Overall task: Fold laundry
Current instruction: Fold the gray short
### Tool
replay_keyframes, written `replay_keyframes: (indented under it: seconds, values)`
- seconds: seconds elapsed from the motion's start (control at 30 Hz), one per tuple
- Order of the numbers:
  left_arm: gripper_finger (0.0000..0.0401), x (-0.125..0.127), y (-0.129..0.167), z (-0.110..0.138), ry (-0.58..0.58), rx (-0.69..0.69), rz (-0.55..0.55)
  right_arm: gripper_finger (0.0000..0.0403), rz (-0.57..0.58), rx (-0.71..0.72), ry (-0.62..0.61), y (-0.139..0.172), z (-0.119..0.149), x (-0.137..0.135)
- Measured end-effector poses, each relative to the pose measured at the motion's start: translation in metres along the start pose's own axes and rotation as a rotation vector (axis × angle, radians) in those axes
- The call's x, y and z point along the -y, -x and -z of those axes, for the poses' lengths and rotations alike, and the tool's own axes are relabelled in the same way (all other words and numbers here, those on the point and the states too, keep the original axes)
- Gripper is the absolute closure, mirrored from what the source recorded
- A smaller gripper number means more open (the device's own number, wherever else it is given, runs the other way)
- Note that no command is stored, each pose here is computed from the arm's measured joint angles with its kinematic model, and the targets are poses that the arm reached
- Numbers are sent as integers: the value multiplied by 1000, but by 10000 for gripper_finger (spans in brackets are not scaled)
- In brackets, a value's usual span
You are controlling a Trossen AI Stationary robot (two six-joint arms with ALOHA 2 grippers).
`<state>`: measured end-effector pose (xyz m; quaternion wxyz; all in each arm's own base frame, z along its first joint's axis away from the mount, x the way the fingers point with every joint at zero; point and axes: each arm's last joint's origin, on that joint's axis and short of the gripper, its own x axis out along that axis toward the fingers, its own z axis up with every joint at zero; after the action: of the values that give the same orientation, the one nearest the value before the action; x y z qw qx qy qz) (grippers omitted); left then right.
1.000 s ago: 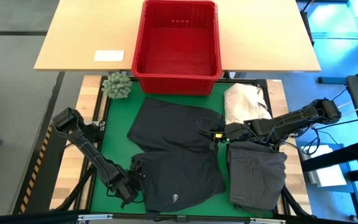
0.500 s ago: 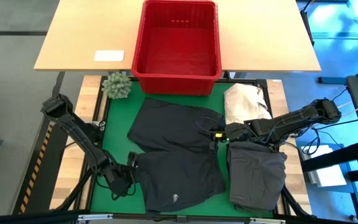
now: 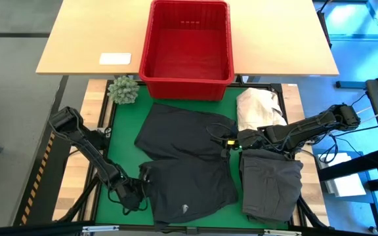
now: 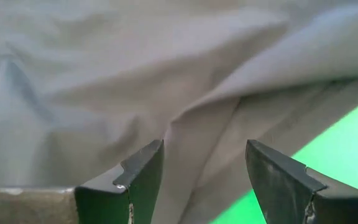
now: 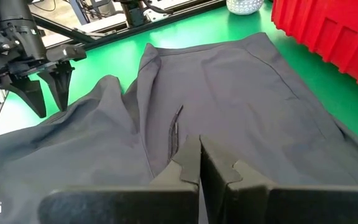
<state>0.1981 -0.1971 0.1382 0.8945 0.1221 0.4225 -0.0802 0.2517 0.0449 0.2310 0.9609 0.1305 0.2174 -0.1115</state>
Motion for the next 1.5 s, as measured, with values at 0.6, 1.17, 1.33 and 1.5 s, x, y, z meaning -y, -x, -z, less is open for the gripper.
replay_keyframes:
  seconds: [0.6, 1.17, 1.33, 1.5]
  values:
    - [240, 1, -17, 5, 12, 5, -78, 403, 8, 4, -1, 0, 0, 0]
    - [329, 2, -12, -4, 19, 17, -28, 403, 9, 4, -1, 0, 0, 0]
    - [329, 3, -10, -10, 7, 29, -26, 403, 9, 4, -1, 0, 0, 0]
    - [329, 3, -10, -10, 6, 27, -27, 403, 9, 4, -1, 0, 0, 0]
